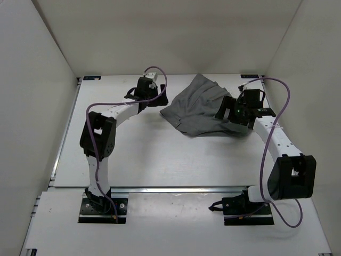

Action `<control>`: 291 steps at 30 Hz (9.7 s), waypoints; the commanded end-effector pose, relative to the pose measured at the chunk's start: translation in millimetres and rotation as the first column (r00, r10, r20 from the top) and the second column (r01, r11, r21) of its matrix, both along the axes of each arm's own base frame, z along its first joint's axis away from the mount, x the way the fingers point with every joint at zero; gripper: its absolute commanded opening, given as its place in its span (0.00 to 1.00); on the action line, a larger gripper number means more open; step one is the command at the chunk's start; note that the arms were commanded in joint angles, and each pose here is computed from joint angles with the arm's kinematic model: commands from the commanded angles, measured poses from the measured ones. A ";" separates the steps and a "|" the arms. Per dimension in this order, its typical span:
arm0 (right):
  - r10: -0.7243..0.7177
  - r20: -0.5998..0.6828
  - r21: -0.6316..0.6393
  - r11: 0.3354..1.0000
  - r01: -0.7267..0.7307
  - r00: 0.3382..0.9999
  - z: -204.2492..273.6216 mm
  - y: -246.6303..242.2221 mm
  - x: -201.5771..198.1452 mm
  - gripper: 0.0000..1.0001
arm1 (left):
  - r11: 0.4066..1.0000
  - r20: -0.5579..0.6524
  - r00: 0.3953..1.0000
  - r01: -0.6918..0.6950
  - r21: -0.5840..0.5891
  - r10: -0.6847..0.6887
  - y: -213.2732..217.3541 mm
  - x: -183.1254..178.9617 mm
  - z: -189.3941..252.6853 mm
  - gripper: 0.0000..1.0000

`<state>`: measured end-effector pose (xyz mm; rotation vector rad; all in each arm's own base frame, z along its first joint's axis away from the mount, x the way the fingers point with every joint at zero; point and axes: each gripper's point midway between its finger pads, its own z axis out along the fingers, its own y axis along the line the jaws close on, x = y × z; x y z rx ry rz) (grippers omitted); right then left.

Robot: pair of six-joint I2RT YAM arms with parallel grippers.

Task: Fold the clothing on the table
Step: Move the skirt to the center of the board, then flatten the skirt out

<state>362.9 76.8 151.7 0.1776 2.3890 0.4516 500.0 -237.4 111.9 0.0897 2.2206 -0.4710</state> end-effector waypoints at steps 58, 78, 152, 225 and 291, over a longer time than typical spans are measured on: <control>0.192 0.097 0.160 0.965 -0.206 0.977 11.8 77.7 2.5 0.81 | 0.889 0.139 0.878 -0.445 -0.113 0.457 174.7 -129.6 150.3 0.00; -0.011 0.197 0.106 0.994 -0.010 0.980 43.9 -12.6 -51.4 0.84 | 0.978 0.118 0.977 0.186 -0.092 -0.175 -92.4 -141.8 138.1 0.00; 0.310 0.435 -0.008 0.940 -0.340 0.845 243.0 108.5 14.6 0.00 | 0.782 0.130 0.976 0.216 -0.585 -0.173 -29.4 -255.8 135.6 0.96; 0.163 0.538 0.012 0.979 -0.201 0.827 303.1 73.4 28.4 0.00 | 0.896 -0.175 0.974 -0.204 -0.394 0.144 -23.6 -227.3 44.2 0.00; 0.333 0.516 0.062 0.904 -0.422 0.789 302.5 121.8 9.4 0.00 | 0.622 0.086 0.990 0.135 -0.771 -0.109 -136.2 -149.3 75.7 0.00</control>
